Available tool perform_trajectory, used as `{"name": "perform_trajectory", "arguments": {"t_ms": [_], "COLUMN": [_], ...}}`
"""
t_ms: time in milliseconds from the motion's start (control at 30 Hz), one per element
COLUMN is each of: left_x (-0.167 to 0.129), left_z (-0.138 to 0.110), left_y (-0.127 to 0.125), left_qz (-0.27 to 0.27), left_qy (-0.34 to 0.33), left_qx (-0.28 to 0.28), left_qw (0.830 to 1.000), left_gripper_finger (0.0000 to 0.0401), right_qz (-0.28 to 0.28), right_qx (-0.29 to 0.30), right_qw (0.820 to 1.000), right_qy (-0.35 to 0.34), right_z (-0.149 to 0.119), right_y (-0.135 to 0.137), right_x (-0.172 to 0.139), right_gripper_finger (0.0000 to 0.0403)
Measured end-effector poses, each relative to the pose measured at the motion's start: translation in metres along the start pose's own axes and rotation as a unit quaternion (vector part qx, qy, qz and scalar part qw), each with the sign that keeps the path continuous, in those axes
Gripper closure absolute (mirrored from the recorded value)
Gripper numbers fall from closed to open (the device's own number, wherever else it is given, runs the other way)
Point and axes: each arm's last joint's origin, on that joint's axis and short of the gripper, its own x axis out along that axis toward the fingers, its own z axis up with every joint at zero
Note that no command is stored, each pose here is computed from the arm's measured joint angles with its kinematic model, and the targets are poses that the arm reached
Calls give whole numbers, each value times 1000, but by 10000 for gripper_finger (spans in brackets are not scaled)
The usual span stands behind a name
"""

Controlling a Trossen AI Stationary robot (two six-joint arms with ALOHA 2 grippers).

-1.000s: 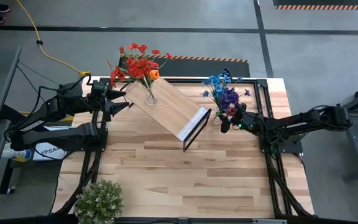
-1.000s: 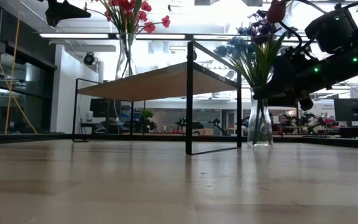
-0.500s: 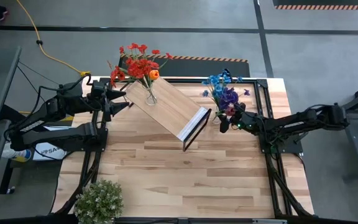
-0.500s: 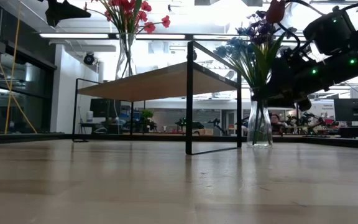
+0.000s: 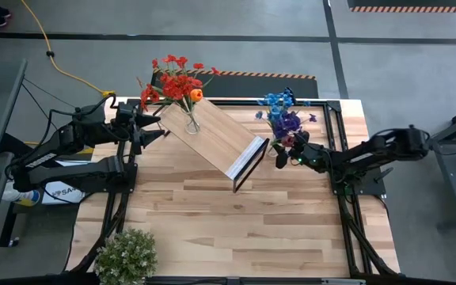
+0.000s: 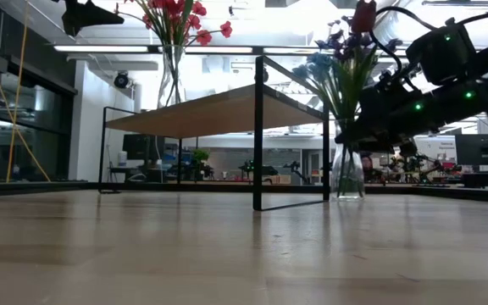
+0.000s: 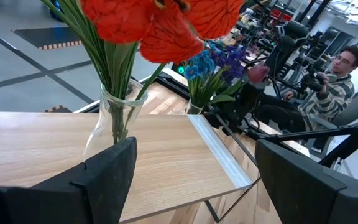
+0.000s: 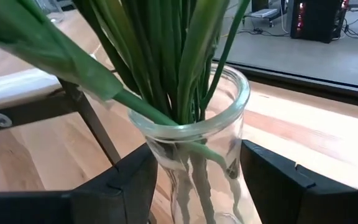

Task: Pick and place flowers into a vace then onto a shelf
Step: Put the transparent vase on the shelf

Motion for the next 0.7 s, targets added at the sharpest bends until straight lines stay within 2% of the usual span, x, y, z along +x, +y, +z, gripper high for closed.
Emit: {"name": "perform_trajectory", "arguments": {"t_ms": [700], "left_x": [0], "left_z": [0], "left_y": [0], "left_qz": [0], "left_qy": [0], "left_qx": [0], "left_qw": [1000], "left_gripper_finger": [43], "right_qz": [-7], "right_qx": [-10], "right_qw": [1000], "right_qy": [-24], "right_z": [2], "right_y": [1], "right_x": [2], "right_gripper_finger": [187]}}
